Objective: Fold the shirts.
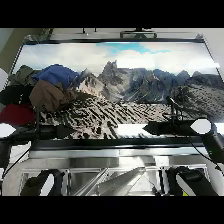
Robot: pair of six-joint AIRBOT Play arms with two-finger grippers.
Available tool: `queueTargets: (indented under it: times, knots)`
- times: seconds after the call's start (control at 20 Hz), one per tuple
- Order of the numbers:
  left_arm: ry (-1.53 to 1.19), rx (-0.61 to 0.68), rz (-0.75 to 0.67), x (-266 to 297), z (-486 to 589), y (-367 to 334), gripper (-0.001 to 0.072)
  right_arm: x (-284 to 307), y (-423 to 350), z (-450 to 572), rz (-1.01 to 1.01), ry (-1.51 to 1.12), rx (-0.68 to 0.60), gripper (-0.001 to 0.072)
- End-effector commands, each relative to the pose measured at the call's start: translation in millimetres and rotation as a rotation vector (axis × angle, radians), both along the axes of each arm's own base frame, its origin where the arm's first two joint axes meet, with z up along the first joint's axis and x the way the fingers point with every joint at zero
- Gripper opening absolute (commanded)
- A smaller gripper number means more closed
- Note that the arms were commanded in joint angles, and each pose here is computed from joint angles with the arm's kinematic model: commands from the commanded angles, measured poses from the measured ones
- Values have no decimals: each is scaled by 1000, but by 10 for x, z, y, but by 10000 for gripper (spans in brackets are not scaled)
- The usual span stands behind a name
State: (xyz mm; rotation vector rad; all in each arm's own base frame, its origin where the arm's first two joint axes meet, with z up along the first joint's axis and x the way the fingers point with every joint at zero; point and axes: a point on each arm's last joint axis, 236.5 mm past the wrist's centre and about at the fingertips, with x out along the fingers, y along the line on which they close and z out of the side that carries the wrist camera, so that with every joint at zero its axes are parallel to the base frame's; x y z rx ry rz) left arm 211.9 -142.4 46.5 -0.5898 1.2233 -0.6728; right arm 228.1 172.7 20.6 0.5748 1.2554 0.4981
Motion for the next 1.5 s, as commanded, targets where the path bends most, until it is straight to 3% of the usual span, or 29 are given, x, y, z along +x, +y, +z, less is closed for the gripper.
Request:
queueTargets:
  times: [0.0,0.9,1.45]
  knots:
    - [0,0,1,1,-1,3,-2,-1,2,-1,0,1,0,17]
    - [-7,3,10,26,-3,11,-2,-1,2,-1,0,1,0,18]
    - [-251,92,324,878,89,439,-2,310,-55,80,-94,-100,7,18]
